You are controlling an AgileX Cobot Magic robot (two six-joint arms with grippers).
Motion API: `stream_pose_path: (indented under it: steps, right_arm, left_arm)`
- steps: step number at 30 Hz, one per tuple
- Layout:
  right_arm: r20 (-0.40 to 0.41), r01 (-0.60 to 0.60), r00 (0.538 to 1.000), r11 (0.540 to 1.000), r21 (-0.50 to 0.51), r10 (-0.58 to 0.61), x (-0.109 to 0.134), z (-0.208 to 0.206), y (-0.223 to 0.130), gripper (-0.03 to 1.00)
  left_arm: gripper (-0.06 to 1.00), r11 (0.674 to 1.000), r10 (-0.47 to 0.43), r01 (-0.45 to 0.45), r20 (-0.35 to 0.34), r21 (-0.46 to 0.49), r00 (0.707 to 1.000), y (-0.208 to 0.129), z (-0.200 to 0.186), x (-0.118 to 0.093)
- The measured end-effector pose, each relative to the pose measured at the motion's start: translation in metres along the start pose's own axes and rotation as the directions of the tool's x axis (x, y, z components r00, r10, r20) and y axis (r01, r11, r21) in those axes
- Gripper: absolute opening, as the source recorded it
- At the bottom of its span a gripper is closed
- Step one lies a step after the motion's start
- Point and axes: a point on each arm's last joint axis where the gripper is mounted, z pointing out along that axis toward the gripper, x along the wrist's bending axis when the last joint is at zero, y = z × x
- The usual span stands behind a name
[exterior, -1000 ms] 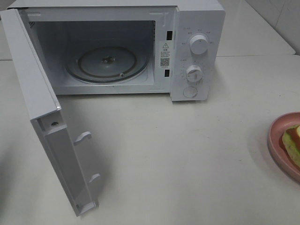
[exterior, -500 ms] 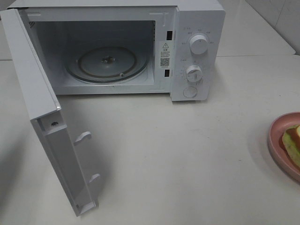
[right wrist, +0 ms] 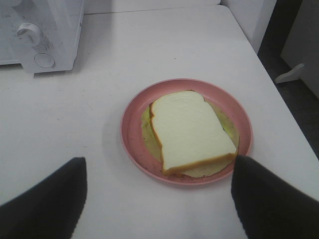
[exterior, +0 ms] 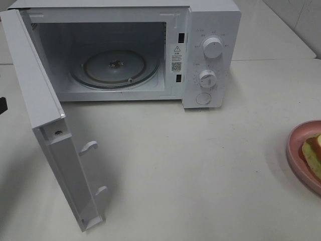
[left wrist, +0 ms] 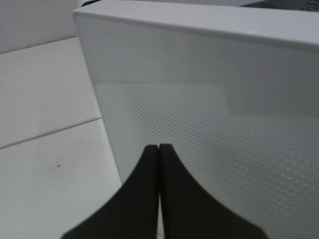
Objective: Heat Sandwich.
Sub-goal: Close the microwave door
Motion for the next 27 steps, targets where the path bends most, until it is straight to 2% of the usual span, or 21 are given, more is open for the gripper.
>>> stream_pose_path:
  steps: [6,11,14,27]
  right_arm:
    - [0.000,0.000,1.000,1.000,0.000,0.000,0.000,0.000,0.000,0.77]
    - [0.000,0.000,1.000,1.000,0.000,0.000,0.000,0.000,0.000,0.77]
    - [0.000,0.000,1.000,1.000,0.000,0.000,0.000,0.000,0.000,0.77]
    - [0.000,0.000,1.000,1.000,0.000,0.000,0.000,0.000,0.000,0.77]
  left_arm:
    - [0.00,1.000,-0.006,0.007,0.063,-0.008,0.998,-0.003,0.012,-0.007]
    - [0.00,1.000,-0.025,0.025,0.100,-0.006,0.995,-0.003,0.025,-0.020]
    - [0.00,1.000,-0.019,0.022,0.152,-0.018,0.988,0.000,0.036,-0.036]
    - [0.00,0.993,-0.091,0.100,0.147,-0.062,0.985,0.014,0.067,-0.067]
